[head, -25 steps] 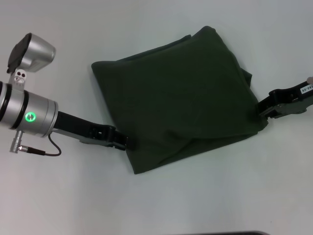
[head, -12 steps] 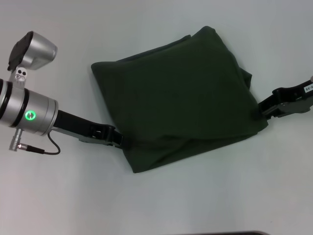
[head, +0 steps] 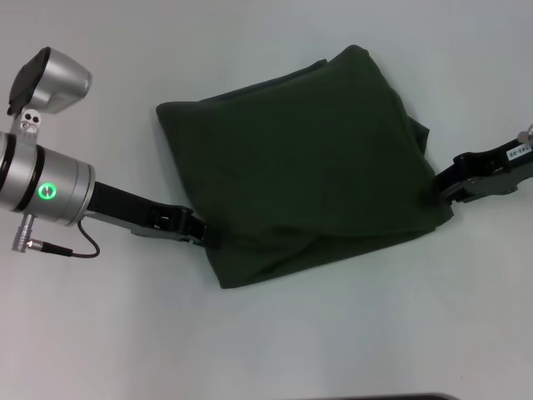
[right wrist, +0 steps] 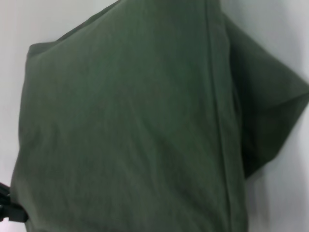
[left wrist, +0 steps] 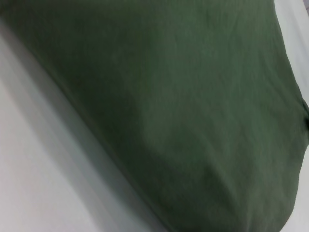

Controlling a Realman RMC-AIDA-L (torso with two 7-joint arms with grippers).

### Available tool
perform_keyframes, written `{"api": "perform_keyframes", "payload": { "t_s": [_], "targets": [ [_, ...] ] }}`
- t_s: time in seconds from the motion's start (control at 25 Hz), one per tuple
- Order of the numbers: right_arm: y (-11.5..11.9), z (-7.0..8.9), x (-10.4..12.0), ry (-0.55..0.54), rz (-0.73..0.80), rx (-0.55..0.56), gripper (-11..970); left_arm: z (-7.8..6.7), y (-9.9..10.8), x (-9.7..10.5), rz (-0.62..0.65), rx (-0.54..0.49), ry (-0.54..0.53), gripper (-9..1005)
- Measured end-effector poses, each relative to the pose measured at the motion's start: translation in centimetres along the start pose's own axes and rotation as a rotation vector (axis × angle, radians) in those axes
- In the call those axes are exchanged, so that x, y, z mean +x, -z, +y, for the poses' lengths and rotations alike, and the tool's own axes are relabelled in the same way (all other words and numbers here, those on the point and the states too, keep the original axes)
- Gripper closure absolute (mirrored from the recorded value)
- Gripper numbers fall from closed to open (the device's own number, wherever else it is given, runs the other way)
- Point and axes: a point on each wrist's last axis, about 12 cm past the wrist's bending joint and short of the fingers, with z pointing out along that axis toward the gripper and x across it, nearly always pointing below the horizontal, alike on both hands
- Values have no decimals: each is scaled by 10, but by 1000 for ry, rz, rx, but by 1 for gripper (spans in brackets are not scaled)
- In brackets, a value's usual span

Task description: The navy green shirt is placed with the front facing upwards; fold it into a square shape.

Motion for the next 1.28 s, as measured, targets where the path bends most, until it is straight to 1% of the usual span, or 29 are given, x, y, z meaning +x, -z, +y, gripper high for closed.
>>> {"api": "perform_keyframes", "payload": {
  "t_s": [0.28,0.48,0.68,0.96,1.28],
  "targets": [
    [-3,2,0,9,13,0,682,0,1,-1,-2,-3,1,920],
    [-3,3,-2,30,18,7,738,1,3,-2,-4,-8,1,922],
    [-1,4,-4,36,9,12,938,3,7,-3,-2,-21,1,922],
    [3,1,-4,29,4,19,939,9,14,-2,12,-61,15,921],
    [3,2,-5,29,10,13,939,10,16,-3,22,-74,7,921]
  ]
}}
